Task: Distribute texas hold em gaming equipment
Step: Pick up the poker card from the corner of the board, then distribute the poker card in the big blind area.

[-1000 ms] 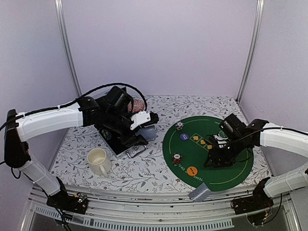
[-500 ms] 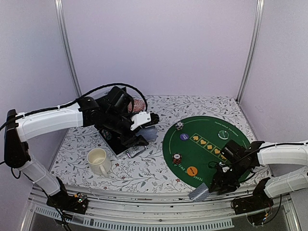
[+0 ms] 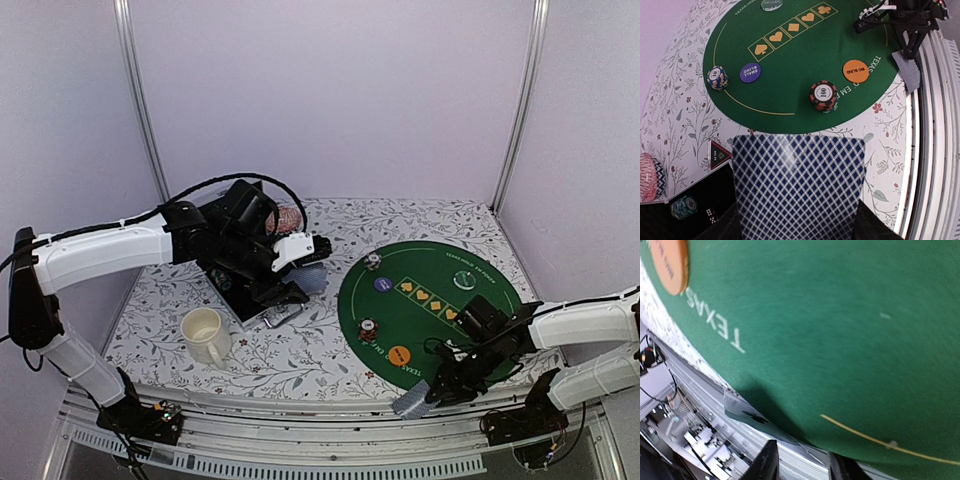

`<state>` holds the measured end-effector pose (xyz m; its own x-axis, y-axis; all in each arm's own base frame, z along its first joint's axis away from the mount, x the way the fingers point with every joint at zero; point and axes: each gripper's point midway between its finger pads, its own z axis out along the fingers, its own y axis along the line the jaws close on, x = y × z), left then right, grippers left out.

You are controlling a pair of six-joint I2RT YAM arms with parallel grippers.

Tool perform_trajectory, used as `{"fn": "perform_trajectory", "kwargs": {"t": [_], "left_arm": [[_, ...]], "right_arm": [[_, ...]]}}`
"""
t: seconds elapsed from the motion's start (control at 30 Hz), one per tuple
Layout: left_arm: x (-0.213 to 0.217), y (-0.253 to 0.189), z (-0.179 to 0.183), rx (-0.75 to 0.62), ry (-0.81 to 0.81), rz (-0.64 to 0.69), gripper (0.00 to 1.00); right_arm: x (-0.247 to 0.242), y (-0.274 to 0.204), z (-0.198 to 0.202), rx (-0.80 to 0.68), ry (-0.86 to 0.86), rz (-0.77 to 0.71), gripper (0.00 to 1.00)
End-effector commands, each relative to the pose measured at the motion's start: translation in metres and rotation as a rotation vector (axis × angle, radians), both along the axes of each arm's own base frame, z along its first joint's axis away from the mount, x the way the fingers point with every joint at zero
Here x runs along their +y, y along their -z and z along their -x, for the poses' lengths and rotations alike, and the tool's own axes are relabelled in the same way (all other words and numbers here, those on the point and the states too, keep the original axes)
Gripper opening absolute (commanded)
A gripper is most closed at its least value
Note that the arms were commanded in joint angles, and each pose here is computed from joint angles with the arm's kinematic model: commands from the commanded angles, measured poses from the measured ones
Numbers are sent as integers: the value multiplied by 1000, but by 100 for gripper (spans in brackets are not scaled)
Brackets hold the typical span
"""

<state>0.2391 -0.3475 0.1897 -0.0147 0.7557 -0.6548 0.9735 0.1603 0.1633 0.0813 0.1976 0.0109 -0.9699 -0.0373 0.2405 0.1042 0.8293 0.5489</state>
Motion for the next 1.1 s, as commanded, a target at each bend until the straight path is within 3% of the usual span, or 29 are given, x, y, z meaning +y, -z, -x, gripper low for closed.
{"fn": "perform_trajectory", "kwargs": {"t": [0.0, 0.13, 0.47, 0.63, 0.83, 1.07], "left_arm": [[-5, -16, 4, -36, 23, 43, 61], [-4, -17, 4, -37, 23, 41, 61], [-4, -18, 4, -41, 23, 41, 61], [-4, -17, 5, -41, 28, 40, 61], [-4, -18, 6, -45, 35, 41, 61], [-4, -20, 6, -53, 36, 40, 61]], "right_arm": [[12, -1, -8, -48, -14, -64, 27], [16, -5, -9, -60, -22, -94, 5], [34, -66, -23, -138, -61, -198, 2], [1, -62, -33, -117, -41, 14, 2], [-48, -43, -45, -90, -89, 379, 2], [-57, -35, -80, -148, -112, 523, 2]]}}
